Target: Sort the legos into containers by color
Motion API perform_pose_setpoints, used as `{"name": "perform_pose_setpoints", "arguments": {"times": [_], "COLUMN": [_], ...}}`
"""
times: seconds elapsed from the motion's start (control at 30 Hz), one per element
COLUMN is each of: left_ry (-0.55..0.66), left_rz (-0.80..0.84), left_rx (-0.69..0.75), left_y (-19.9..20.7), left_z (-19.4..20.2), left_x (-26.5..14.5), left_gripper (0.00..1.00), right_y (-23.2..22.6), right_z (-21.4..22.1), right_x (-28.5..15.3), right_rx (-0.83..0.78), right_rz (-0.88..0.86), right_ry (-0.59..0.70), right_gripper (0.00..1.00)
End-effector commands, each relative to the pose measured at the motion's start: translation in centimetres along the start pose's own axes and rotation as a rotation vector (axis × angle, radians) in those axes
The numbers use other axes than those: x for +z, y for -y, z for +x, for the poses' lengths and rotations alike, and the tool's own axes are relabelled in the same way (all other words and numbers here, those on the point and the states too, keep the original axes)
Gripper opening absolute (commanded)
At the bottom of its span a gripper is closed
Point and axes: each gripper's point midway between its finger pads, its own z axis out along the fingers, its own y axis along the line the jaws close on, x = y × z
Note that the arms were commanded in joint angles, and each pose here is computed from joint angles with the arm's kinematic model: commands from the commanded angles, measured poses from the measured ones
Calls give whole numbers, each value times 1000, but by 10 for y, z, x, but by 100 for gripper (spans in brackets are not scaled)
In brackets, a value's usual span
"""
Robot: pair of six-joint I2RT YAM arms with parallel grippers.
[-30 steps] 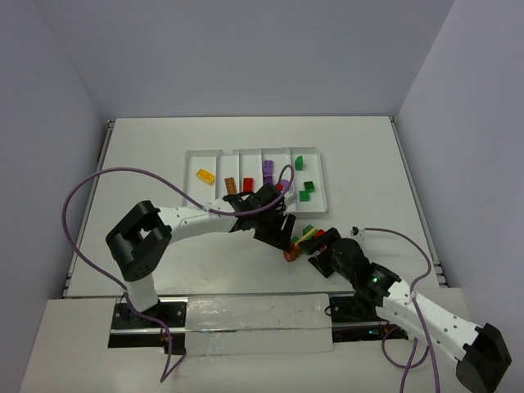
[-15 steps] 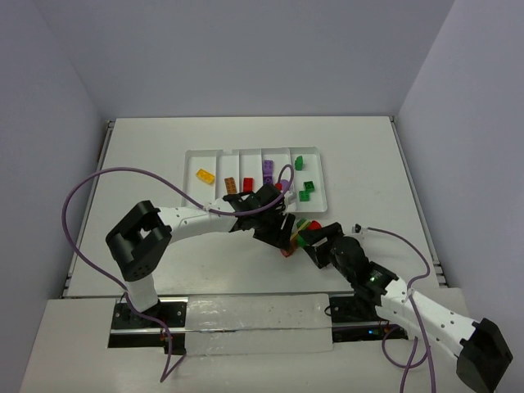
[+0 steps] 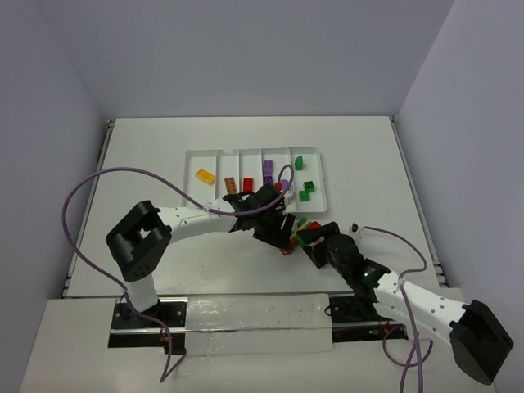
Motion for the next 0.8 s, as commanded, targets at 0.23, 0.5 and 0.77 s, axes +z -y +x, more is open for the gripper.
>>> {"name": "perform_pose_setpoints", "arguments": {"times": [0.23, 0.5, 0.77], "left_ry": [70, 77, 77], "left_rz": [24, 22, 8], "left_rx": [50, 49, 50], "left_y": [16, 15, 12], "left_z": [-26, -25, -24], "left_x": [-14, -17, -19], "left_gripper": [67, 67, 67], "right_y": [57, 51, 53], "right_z": [-3, -5, -4], "right_x": [10, 17, 20], "right_rx": [-53, -60, -59], "right_rz": [104, 107, 128], "right_ry": [28, 52, 52], "right_gripper": [76, 75, 55]}}
